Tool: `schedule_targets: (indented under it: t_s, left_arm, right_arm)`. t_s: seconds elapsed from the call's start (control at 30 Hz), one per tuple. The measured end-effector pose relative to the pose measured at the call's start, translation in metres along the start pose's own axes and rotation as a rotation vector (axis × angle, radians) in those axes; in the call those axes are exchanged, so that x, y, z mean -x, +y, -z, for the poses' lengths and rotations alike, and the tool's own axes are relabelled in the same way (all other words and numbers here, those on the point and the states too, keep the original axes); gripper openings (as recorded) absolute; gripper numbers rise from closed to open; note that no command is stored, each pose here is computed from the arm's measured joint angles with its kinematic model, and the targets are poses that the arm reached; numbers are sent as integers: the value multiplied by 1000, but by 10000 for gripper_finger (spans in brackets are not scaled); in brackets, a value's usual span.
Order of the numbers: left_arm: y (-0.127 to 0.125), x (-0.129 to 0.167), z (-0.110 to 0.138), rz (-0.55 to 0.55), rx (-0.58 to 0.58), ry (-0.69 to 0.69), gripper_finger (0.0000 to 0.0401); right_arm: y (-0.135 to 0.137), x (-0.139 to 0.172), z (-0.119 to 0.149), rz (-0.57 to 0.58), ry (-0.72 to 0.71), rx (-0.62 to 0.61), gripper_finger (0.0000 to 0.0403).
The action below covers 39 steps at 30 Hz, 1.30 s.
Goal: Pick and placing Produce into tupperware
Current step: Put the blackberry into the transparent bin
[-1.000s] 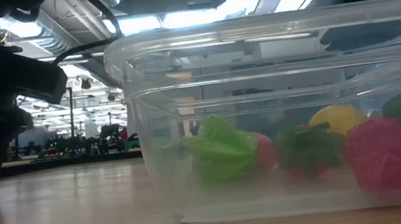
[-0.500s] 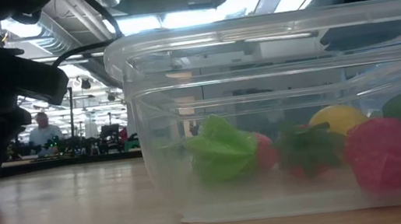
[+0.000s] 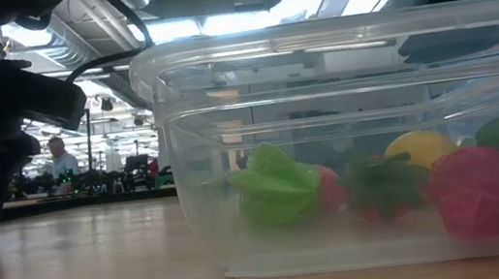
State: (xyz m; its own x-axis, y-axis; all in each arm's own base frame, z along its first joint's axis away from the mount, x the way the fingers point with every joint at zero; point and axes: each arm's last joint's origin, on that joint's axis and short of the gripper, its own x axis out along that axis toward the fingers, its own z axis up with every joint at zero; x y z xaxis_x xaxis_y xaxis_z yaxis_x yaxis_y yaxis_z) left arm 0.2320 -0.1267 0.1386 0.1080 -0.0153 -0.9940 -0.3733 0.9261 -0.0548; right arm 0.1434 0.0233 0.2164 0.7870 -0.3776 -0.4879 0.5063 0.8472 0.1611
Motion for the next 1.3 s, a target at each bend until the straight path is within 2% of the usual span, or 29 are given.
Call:
schedule_targets:
  t_s: [0.27, 0.6, 0.73, 0.93, 1.1, 1.3]
  left_arm:
    - [0, 0, 0, 2, 10, -4, 167]
    - [-1, 0, -1, 9, 27, -8, 88]
    - [-1, 0, -1, 10, 29, -8, 84]
    - [-1, 0, -1, 10, 55, -9, 105]
    - [0, 1, -3, 13, 61, -7, 83]
    - [-6, 15, -24, 70, 68, -60, 85]
  right_arm:
    - [0, 0, 0, 0, 0, 0, 208]
    - [0, 0, 0, 0, 0, 0, 208]
    - [0, 0, 0, 0, 0, 0, 208]
    - [0, 0, 0, 0, 0, 0, 208]
    - [0, 0, 0, 0, 0, 0, 208]
    - [0, 0, 0, 0, -1, 0, 208]
